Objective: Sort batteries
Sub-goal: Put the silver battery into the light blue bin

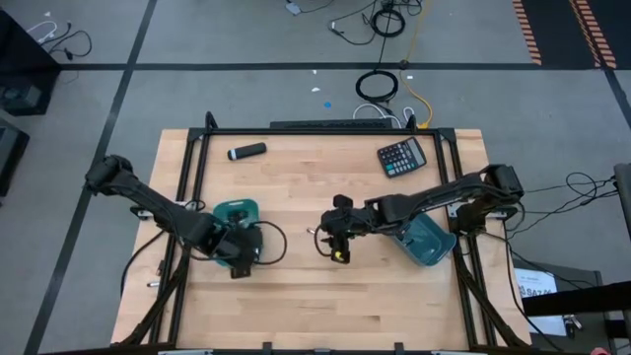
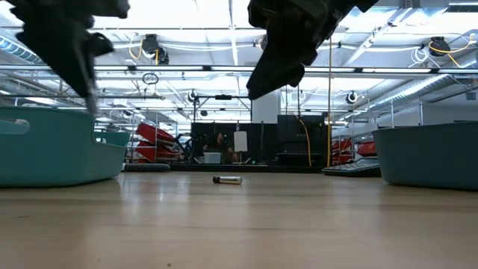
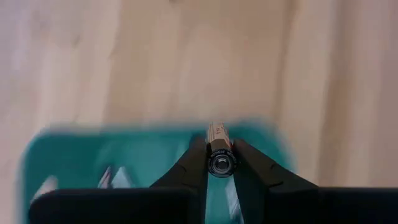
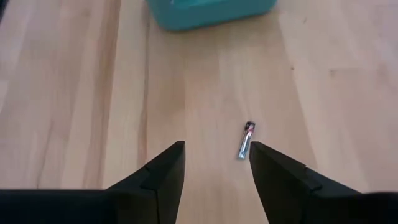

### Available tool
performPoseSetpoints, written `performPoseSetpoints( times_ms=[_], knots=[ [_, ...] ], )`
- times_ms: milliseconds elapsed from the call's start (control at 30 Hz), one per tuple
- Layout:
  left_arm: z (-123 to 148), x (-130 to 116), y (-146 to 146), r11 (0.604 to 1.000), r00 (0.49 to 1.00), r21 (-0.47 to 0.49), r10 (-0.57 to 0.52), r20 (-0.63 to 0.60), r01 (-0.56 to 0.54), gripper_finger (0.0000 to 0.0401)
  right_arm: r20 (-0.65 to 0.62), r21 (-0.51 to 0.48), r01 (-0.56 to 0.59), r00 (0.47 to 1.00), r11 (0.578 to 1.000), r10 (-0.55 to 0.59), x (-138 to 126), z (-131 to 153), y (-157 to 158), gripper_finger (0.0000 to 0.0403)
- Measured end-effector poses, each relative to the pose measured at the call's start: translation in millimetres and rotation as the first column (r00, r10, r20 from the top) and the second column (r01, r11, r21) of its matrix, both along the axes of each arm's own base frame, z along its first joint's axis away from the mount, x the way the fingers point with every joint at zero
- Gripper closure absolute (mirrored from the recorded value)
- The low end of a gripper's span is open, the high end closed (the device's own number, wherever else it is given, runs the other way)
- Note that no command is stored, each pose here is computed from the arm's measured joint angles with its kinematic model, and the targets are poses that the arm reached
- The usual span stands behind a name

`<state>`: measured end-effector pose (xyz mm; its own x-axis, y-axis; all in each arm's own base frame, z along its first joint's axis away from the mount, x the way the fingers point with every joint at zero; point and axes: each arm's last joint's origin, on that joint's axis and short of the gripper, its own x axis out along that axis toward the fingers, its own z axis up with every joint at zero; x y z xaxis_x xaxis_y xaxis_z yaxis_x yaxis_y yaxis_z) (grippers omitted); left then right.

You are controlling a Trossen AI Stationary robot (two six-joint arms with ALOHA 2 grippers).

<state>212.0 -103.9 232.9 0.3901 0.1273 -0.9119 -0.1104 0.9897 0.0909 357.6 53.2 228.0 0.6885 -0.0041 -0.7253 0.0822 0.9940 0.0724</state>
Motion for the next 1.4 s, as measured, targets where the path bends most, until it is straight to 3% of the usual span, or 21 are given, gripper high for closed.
performPoseSetpoints(
  times_ms=[233,367,433,633,767,933,1267,1400],
  knots=[
    [-1.3,-23.8,5.6,0.990,0.960,-0.013,0.130,-0.247,-0.138,0.0344,-0.035,-0.026,-0.009,0.999,1.000,0.008,1.2,-10.6,8.6,0.0232],
    [-5.3,-31.4,12.4,0.965,0.932,0.095,0.259,-0.253,-0.242,0.0343,-0.035,-0.026,-0.021,0.999,0.999,0.020,0.9,-11.3,13.0,0.0232],
    [-5.2,-33.0,13.7,0.956,0.922,0.110,0.290,-0.257,-0.271,0.0315,-0.035,-0.026,-0.024,0.999,0.999,0.023,0.7,-11.3,13.8,0.0232],
    [-5.5,-32.9,12.3,0.948,0.910,0.076,0.317,-0.267,-0.308,0.0177,-0.043,-0.034,-0.020,0.999,0.999,0.018,2.6,-14.9,11.4,0.0232],
    [-5.6,-32.8,12.2,0.945,0.907,0.072,0.327,-0.266,-0.320,0.0136,-0.071,-0.059,-0.001,0.997,0.998,-0.004,9.4,-30.5,7.4,0.0232],
    [-5.0,-29.8,13.8,0.941,0.922,0.117,0.336,-0.193,-0.318,0.0130,-0.064,-0.118,0.022,0.997,0.993,-0.030,25.2,-57.2,-1.4,0.0232],
    [-3.5,-25.1,15.6,0.931,0.943,0.195,0.327,-0.070,-0.308,0.0128,-0.122,-0.135,0.058,0.990,0.989,-0.075,40.3,-107.3,-19.4,0.0234],
    [-2.8,-20.1,14.3,0.931,0.950,0.197,0.312,-0.001,-0.306,0.0128,-0.141,-0.145,0.040,0.988,0.989,-0.061,43.1,-119.0,-19.3,0.0275]
  ],
)
